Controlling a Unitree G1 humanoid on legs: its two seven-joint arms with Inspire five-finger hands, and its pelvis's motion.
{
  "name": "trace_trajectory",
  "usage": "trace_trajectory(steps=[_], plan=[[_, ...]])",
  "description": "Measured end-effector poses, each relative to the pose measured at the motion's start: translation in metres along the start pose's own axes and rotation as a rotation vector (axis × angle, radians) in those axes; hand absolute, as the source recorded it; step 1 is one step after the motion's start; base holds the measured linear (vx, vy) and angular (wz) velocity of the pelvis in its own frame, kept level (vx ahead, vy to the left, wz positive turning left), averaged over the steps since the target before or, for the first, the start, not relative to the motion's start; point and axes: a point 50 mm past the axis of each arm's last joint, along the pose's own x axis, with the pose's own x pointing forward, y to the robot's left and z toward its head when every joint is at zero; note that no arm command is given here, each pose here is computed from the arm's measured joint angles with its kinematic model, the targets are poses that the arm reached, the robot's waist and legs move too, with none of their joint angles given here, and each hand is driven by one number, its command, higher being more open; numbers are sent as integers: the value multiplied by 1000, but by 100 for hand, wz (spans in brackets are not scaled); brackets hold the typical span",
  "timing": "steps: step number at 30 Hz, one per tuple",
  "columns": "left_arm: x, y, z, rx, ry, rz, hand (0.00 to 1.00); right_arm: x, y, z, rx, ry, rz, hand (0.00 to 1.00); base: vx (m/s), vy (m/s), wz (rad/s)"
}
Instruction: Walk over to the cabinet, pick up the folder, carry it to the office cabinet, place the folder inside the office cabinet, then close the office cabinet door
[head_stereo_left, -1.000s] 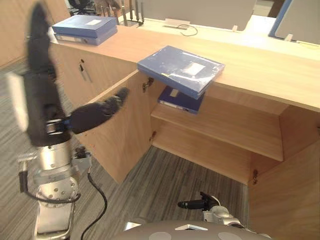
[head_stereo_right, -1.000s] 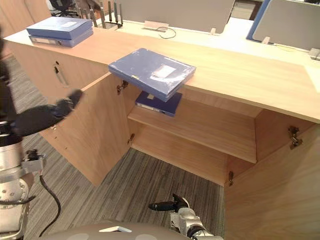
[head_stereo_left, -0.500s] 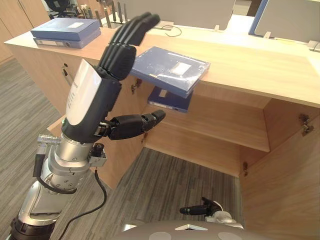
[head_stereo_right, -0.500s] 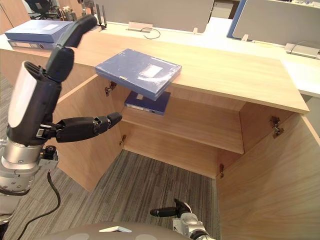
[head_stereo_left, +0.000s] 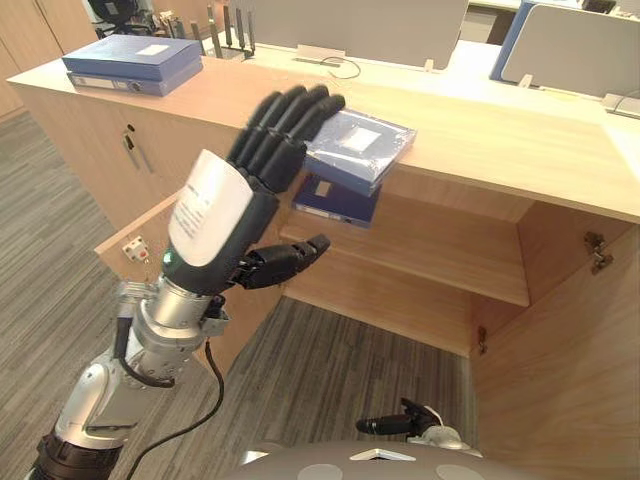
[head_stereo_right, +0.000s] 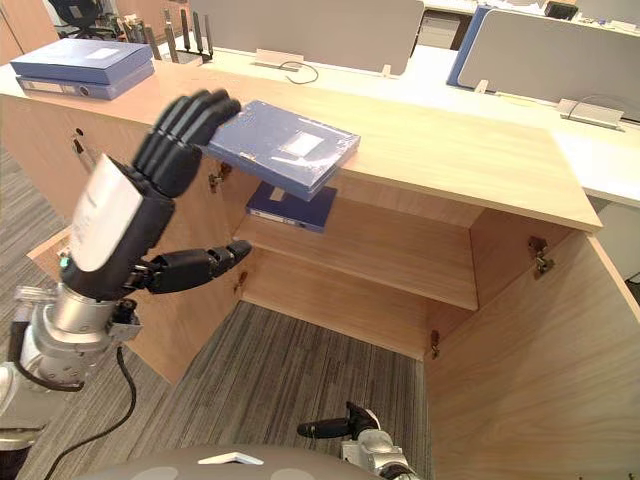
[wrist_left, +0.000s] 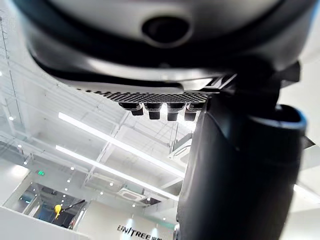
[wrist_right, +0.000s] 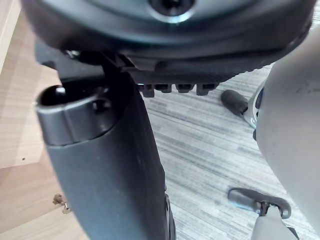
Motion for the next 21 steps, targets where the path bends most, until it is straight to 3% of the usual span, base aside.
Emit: trace_trajectory(steps=[10, 21], plan=[[5, -35, -3, 56, -40, -110, 100, 0, 4, 4, -29, -21, 2, 100, 8, 7, -10], [30, -20, -9, 214, -97, 43, 100, 0, 0, 3, 7, -18, -26, 100, -11, -1, -11]])
